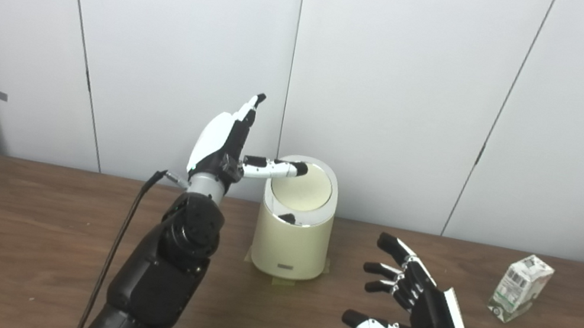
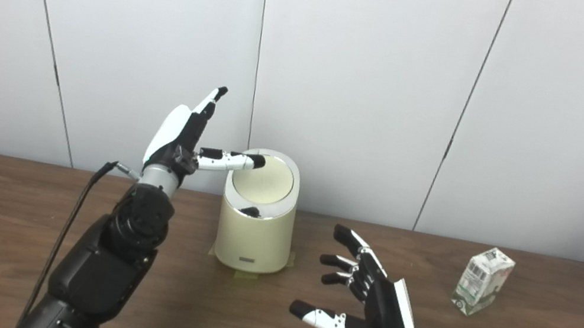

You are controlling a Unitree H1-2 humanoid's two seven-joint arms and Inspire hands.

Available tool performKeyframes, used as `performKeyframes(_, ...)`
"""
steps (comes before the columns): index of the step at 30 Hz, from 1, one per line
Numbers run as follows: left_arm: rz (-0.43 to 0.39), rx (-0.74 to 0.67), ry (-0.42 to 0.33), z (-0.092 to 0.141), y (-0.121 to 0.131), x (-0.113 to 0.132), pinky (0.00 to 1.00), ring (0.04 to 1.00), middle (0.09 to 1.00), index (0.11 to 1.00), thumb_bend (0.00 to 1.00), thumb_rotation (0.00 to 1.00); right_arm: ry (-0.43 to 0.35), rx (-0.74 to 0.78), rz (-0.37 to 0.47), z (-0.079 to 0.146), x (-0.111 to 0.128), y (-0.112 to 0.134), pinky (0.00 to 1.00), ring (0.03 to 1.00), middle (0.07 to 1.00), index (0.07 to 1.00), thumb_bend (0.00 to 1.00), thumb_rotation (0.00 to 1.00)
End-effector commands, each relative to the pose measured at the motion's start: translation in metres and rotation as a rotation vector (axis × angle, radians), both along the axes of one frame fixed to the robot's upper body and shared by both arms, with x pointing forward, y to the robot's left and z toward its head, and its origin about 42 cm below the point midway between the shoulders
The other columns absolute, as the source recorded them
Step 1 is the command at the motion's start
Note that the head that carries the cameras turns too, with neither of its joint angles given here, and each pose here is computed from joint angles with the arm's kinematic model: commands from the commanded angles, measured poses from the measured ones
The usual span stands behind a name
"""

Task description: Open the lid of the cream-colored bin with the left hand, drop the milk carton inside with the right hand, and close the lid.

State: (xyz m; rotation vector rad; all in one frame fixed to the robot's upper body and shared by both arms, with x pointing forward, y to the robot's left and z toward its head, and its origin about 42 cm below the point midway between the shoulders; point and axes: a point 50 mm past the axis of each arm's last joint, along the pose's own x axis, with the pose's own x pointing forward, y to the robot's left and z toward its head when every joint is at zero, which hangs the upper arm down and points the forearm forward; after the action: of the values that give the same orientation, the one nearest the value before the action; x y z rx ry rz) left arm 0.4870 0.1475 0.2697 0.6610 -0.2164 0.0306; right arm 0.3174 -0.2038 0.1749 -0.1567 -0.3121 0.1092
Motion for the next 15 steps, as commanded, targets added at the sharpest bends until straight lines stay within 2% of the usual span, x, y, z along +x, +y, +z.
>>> performKeyframes(1, 0.003, 0.018, -0.116, 0.037, -0.003, 0.007, 1.0, 1.0, 1.0, 1.0, 1.0, 0.32, -0.1, 0.012, 0.006, 0.023, 0.004, 0.005, 0.6, 0.729, 0.865, 0.841, 0.73, 0.22)
performKeyframes(4, -0.027, 0.012, -0.116, 0.033, -0.002, 0.007, 1.0, 1.0, 1.0, 1.0, 1.0, 0.27, -0.101, 0.019, 0.01, 0.023, 0.004, 0.006, 0.6, 0.725, 0.864, 0.84, 0.74, 0.22)
performKeyframes(10, -0.044, 0.04, -0.104, 0.021, 0.0, 0.004, 1.0, 1.0, 1.0, 1.0, 1.0, 0.22, -0.099, 0.023, 0.006, 0.025, 0.004, 0.008, 0.6, 0.721, 0.86, 0.839, 0.74, 0.23)
performKeyframes(15, -0.052, 0.076, -0.091, 0.01, -0.003, 0.003, 1.0, 1.0, 1.0, 1.0, 1.0, 0.24, -0.098, 0.026, 0.012, 0.025, 0.004, 0.009, 0.58, 0.715, 0.862, 0.843, 0.74, 0.24)
